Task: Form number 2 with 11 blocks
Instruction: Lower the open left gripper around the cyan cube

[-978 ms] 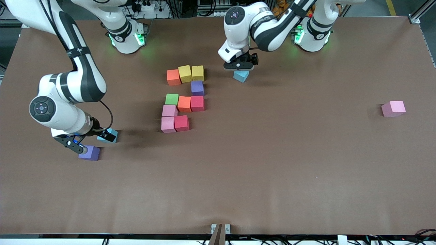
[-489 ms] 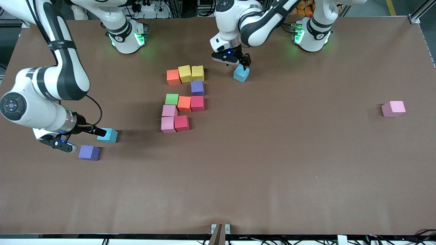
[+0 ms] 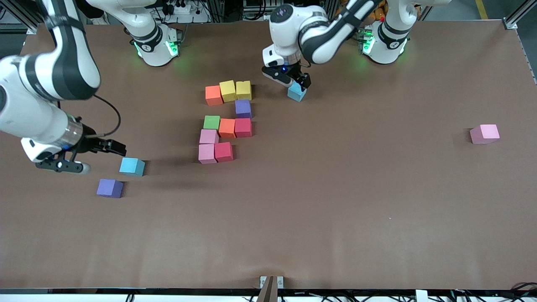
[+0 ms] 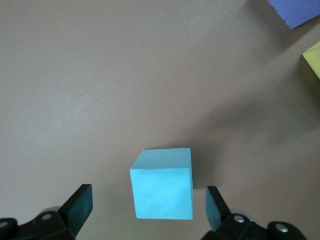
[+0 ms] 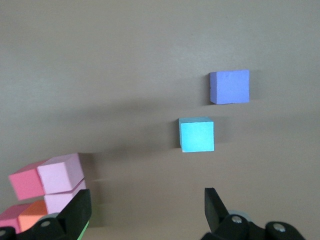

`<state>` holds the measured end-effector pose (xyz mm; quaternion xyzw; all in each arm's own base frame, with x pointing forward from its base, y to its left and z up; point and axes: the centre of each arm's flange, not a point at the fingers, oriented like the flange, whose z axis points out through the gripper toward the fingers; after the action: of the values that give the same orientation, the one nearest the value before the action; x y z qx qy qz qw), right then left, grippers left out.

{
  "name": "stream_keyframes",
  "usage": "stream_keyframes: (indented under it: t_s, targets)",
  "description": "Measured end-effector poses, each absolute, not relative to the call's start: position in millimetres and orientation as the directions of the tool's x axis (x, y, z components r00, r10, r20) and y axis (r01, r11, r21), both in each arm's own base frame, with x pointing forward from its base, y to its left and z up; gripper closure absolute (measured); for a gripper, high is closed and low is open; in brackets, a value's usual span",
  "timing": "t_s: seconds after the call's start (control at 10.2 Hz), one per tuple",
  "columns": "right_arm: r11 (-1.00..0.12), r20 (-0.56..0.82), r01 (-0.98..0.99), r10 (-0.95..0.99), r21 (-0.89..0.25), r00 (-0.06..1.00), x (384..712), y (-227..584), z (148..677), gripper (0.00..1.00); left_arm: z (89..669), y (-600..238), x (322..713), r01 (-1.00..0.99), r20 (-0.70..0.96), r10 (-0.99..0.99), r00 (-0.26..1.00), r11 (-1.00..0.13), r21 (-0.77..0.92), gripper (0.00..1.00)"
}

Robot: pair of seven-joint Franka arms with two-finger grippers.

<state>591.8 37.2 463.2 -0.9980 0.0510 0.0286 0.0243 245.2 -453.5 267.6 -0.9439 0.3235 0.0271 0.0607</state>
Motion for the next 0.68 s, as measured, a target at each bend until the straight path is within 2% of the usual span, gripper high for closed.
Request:
stream_keyframes:
  t_s: [0.29,0.49,0.68]
  targets:
    - [-0.998,-0.057,-0.021,-0.018,-0.053,0.998,579.3,12.3,492.6,0.0,288.9,-441.3,267.9,-0.632,-0.09,-0.628,0.773,-0.775,-0.012,0.0]
    - [-0.999,-0.065,-0.012,-0.009,-0.053,0.998,578.4,4.0,511.5,0.0,293.2,-434.1,262.4,-0.63,-0.046,-0.631,0.774,-0.776,0.038,0.0]
    - [-1.0,-0.043,0.005,0.006,-0.026,0.999,580.3,4.9,527.3,0.0,272.9,-414.5,255.8,-0.636,-0.016,-0.639,0.769,-0.768,0.083,0.0]
